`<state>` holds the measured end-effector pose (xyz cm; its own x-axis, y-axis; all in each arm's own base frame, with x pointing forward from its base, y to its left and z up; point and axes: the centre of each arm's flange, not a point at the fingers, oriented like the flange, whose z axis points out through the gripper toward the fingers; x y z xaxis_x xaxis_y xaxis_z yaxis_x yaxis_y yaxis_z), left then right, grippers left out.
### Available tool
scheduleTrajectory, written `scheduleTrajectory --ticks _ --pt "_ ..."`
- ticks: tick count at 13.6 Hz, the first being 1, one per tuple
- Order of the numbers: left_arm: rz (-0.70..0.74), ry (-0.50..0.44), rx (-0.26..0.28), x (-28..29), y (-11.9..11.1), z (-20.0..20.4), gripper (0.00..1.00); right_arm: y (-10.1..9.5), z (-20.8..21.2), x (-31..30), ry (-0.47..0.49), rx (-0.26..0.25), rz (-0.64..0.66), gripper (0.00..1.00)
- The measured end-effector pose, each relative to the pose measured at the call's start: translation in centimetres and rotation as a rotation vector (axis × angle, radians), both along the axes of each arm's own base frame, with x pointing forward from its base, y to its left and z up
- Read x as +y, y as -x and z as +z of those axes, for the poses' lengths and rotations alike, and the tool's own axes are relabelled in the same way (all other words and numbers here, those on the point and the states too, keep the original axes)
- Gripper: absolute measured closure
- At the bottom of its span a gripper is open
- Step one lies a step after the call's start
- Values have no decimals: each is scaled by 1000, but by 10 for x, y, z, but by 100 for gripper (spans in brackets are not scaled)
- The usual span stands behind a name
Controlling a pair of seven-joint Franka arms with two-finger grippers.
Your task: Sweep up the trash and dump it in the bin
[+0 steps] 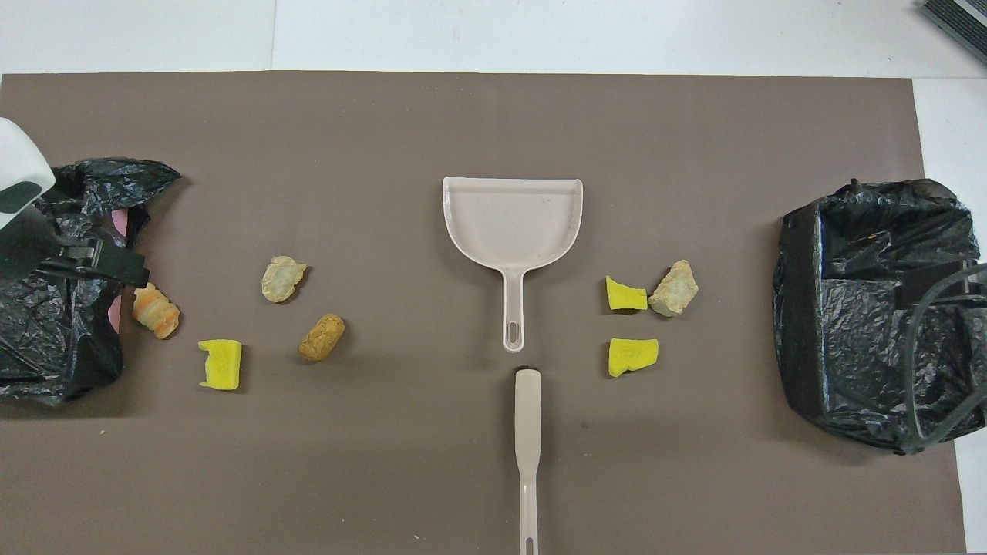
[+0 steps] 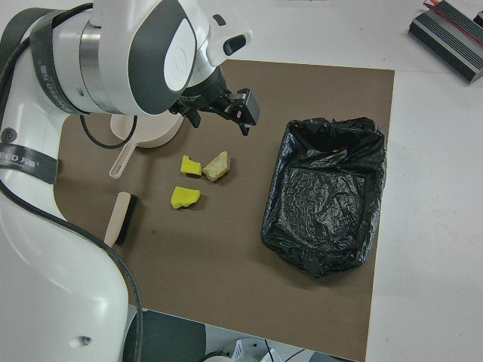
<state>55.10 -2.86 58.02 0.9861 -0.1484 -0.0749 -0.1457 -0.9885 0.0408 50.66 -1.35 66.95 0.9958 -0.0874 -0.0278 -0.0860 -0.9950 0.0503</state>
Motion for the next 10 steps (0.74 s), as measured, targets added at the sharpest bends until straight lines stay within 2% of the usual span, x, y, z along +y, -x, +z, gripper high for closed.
scheduleTrajectory --ticks 7,10 --pt "-1 0 -3 0 1 2 0 0 -1 0 -1 2 0 0" --pt "-5 0 -6 -2 2 3 0 0 -1 3 -41 2 1 0"
